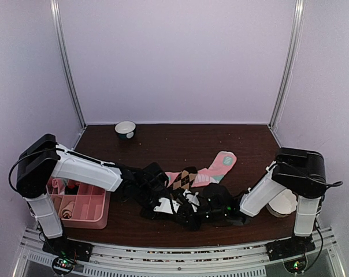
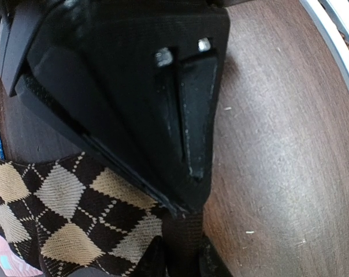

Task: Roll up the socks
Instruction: Roll the sock.

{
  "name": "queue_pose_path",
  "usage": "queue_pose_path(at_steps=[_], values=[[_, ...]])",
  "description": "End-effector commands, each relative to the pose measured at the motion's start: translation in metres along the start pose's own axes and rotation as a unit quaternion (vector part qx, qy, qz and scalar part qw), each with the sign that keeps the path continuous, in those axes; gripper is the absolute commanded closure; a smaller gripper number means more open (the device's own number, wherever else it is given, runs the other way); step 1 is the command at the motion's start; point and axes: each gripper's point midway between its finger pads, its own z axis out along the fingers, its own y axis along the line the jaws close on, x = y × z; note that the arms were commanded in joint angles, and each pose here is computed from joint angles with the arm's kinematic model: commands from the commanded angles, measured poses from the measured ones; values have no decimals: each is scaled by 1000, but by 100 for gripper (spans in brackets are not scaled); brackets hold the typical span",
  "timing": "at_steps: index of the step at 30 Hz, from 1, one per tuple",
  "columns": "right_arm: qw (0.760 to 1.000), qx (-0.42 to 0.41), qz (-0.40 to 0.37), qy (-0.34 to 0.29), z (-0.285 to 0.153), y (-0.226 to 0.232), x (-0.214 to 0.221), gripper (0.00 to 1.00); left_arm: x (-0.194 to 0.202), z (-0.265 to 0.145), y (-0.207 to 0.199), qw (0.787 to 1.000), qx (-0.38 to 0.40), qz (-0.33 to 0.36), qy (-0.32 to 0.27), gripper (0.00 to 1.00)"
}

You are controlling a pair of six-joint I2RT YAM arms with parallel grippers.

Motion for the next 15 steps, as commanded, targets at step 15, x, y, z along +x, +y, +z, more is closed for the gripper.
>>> queue_pose_path(at_steps=[15], values=[[993, 39, 105, 42, -26, -20, 58, 69, 7, 0, -11, 991, 79, -112, 2, 100]])
